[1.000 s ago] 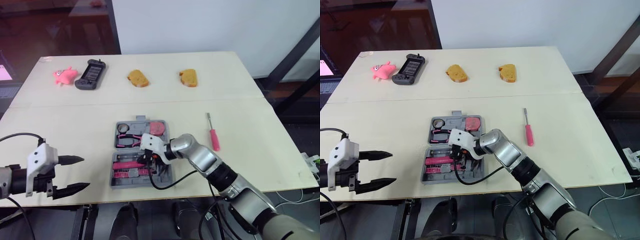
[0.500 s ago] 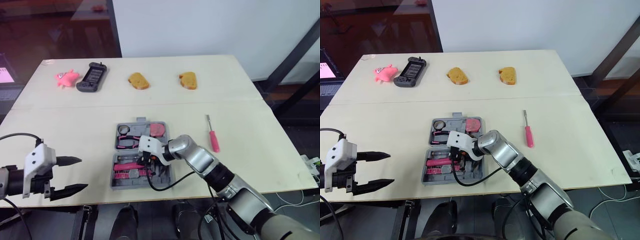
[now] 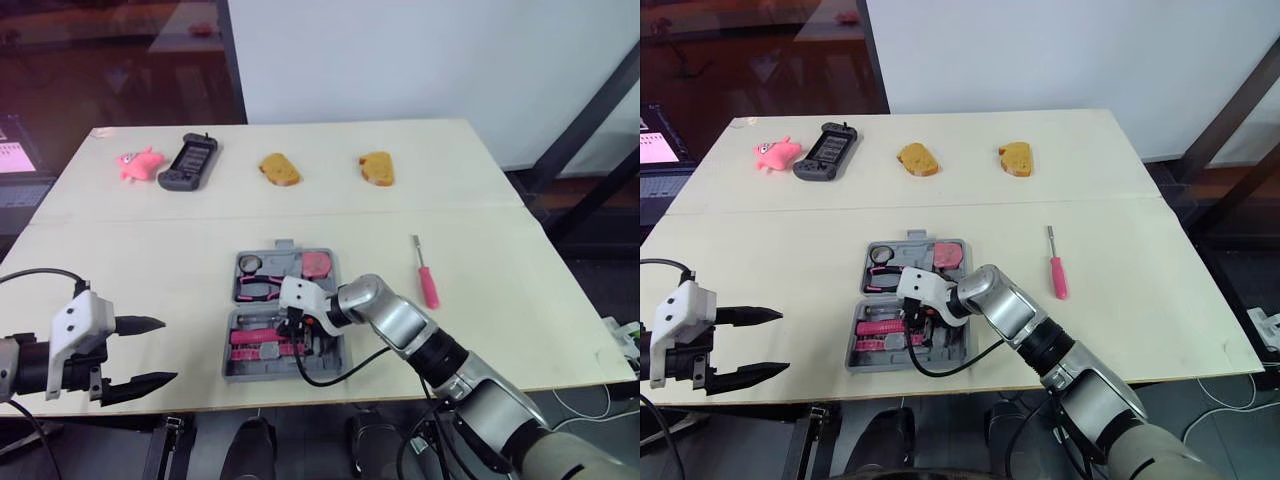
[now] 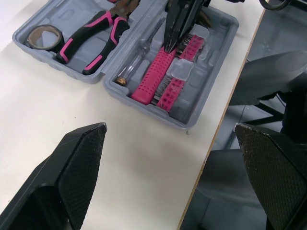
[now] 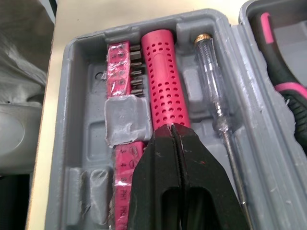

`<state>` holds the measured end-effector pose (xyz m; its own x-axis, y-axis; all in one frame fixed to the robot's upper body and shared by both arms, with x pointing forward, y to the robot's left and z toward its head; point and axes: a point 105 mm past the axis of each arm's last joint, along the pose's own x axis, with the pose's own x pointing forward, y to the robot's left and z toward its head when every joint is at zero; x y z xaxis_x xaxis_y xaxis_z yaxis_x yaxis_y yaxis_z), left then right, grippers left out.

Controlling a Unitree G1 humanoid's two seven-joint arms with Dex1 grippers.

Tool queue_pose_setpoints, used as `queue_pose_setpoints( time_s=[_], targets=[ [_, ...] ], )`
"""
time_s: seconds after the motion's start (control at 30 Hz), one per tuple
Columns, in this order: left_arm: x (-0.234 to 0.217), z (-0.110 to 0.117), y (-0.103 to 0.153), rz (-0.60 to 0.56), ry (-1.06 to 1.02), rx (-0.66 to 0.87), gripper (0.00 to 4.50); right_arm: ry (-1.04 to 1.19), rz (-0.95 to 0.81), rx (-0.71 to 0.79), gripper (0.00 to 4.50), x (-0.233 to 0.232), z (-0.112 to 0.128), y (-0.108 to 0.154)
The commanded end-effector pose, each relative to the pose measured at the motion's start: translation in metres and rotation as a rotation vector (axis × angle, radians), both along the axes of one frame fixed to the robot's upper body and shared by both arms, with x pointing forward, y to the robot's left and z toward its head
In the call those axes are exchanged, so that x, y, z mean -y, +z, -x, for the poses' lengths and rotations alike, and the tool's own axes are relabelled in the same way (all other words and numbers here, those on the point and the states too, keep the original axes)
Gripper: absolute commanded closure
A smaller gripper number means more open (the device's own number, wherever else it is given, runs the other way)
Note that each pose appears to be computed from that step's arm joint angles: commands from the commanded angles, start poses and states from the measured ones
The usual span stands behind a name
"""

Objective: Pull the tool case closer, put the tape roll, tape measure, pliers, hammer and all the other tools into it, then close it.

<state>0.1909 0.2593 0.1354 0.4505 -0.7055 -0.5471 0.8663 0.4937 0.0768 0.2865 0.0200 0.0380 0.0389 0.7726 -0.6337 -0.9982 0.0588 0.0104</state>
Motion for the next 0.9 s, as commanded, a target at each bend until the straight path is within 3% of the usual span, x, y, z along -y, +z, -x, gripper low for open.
queue_pose_setpoints(
  time_s=[0.03, 0.17, 0.37, 0.5, 0.6, 0.7, 0.9],
  targets=[
    [0.001, -0.002, 0.009, -0.021, -0.009, 0.034, 0.00, -0.028, 0.154, -0.177, 4.47, 0.024, 0.023, -0.054],
    [0.001, -0.004, 0.011, 0.000, 0.004, 0.049, 0.00, 0.003, -0.006, -0.064, 4.47, 0.008, 0.010, -0.017],
    [0.001, -0.008, 0.013, 0.038, 0.023, 0.077, 0.00, 0.042, -0.268, 0.163, 4.47, 0.007, -0.007, 0.067],
    [-0.002, -0.015, 0.013, 0.069, 0.042, 0.084, 0.00, -0.012, -0.465, 0.160, 4.47, 0.026, -0.005, 0.116],
    [-0.006, -0.022, 0.011, 0.083, 0.062, 0.104, 0.00, -0.053, -0.469, 0.126, 4.47, 0.050, -0.001, 0.126],
    [-0.014, -0.029, 0.007, 0.100, 0.096, 0.136, 0.00, -0.175, -0.536, 0.133, 3.65, 0.077, -0.005, 0.139],
    [-0.061, -0.032, -0.011, 0.112, 0.264, 0.146, 0.00, -0.424, -0.485, 0.167, 0.55, 0.146, 0.002, 0.124]
  ],
)
